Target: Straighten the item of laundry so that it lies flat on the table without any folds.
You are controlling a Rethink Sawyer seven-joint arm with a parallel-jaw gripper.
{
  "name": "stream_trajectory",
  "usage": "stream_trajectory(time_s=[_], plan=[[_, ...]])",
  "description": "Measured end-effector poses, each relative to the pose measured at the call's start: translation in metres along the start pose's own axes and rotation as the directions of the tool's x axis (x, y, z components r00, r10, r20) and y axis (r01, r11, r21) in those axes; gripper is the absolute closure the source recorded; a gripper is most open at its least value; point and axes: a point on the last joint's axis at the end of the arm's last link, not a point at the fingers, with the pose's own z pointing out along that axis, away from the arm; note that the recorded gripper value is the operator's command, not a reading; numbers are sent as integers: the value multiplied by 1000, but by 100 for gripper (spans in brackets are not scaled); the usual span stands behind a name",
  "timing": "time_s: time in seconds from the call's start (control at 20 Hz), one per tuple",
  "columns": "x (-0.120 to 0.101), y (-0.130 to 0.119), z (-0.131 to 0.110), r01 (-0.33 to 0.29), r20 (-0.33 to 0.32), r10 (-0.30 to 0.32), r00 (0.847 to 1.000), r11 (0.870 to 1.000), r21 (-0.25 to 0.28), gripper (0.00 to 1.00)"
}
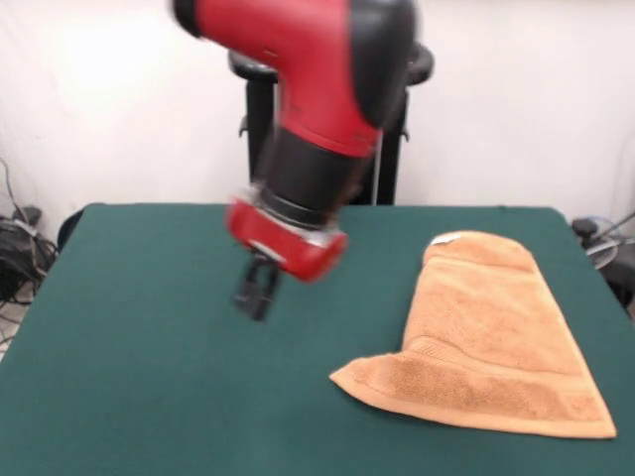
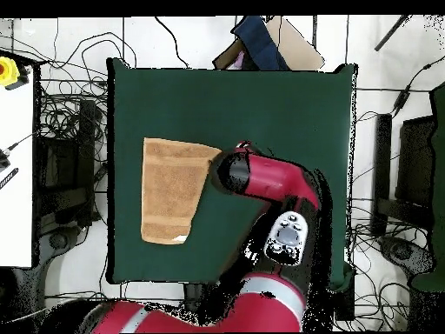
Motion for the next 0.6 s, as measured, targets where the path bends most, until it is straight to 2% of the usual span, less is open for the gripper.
stream_trajectory(time_s=[0.2,0.45,0.6], plan=[[-15,-44,11,-2,7,2,1000,999,36,100],[-9,-48,18,29,-1,-29,1000,999,45,100],[-1,-32,21,35,-22,-35,999,999,6,100]])
